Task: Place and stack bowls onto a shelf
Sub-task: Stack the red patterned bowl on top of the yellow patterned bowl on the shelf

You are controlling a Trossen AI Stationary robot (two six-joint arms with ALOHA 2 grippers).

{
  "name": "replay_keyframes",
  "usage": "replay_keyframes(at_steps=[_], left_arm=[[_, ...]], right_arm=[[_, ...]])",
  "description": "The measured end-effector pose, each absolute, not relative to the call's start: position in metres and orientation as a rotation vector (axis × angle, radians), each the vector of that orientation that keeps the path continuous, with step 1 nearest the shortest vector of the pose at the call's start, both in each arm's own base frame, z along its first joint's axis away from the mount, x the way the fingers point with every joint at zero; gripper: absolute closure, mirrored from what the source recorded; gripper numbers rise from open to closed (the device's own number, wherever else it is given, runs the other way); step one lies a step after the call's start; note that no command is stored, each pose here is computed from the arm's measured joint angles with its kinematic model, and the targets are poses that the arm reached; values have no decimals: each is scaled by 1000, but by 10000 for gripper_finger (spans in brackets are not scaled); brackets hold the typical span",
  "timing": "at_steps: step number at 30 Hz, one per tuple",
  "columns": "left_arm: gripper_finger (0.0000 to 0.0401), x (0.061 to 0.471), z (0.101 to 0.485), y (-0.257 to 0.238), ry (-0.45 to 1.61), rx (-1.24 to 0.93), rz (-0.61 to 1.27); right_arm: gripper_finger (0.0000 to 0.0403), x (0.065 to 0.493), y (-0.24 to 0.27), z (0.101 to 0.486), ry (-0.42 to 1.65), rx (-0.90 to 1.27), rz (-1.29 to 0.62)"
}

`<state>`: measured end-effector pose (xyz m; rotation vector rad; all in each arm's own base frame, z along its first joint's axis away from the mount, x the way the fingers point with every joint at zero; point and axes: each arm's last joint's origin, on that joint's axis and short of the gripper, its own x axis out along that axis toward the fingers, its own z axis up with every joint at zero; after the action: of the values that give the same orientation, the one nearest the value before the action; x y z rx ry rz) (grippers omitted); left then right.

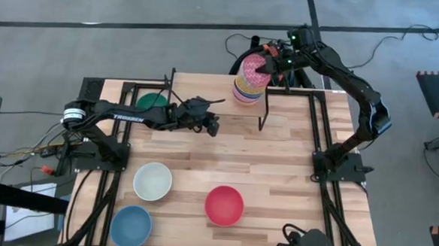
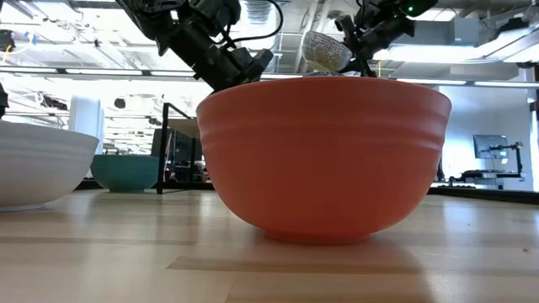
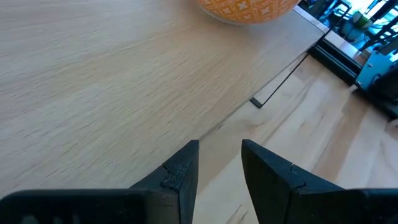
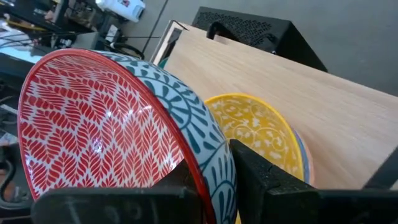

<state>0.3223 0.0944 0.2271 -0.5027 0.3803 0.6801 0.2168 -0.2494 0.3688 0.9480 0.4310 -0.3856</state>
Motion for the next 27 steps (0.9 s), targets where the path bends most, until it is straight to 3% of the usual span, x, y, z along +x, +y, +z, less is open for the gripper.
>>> replay_keyframes(at_steps=[12,27], left_arm=[[286,323,228,96,381,-491,688],[286,322,228,96,389,-493,683]], right_arm=[[326,220,-243,366,478,942,-372],[326,222,-245,355,557,880,-515]])
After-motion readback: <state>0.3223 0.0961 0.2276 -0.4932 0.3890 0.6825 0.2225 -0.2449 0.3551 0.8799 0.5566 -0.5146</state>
